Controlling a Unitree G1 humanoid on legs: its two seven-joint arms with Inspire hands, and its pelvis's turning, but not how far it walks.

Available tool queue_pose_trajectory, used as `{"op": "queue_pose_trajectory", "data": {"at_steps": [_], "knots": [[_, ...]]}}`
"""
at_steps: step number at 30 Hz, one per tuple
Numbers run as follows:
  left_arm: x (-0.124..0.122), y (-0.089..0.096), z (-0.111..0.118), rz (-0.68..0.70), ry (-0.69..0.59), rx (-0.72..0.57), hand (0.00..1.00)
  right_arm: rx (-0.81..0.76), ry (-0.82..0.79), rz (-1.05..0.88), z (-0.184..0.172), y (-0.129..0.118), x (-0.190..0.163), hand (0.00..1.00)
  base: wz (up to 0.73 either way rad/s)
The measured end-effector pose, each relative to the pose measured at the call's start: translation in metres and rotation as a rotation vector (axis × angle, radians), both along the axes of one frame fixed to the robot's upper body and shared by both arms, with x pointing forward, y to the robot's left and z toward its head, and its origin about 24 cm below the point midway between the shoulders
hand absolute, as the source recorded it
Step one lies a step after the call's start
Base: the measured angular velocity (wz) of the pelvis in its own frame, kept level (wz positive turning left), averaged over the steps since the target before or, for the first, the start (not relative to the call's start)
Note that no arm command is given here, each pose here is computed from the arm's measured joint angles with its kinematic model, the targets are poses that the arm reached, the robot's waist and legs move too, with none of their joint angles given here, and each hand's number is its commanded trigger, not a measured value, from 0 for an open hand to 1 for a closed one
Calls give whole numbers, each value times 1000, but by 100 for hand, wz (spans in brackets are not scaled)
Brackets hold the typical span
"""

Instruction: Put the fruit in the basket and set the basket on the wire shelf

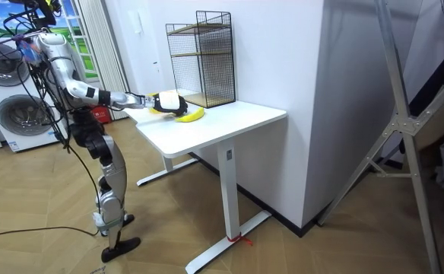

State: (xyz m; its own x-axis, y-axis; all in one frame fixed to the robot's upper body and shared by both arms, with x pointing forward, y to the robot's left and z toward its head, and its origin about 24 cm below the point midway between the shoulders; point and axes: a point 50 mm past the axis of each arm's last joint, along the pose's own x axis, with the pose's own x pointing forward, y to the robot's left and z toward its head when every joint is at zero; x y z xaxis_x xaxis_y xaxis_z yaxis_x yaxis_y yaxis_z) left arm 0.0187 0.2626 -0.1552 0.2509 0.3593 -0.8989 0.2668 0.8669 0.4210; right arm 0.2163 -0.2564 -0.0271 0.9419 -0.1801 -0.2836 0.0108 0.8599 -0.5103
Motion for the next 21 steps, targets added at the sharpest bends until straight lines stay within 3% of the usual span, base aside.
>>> {"op": "queue_pose_trajectory", "data": {"at_steps": [9,21], "knots": [[-4,0,0,2,9,1,0,165,7,-59,-10,7,-3,100,0],[-22,-3,-1,23,56,-4,0,608,-69,-268,-12,-4,-7,100,-1]]}}
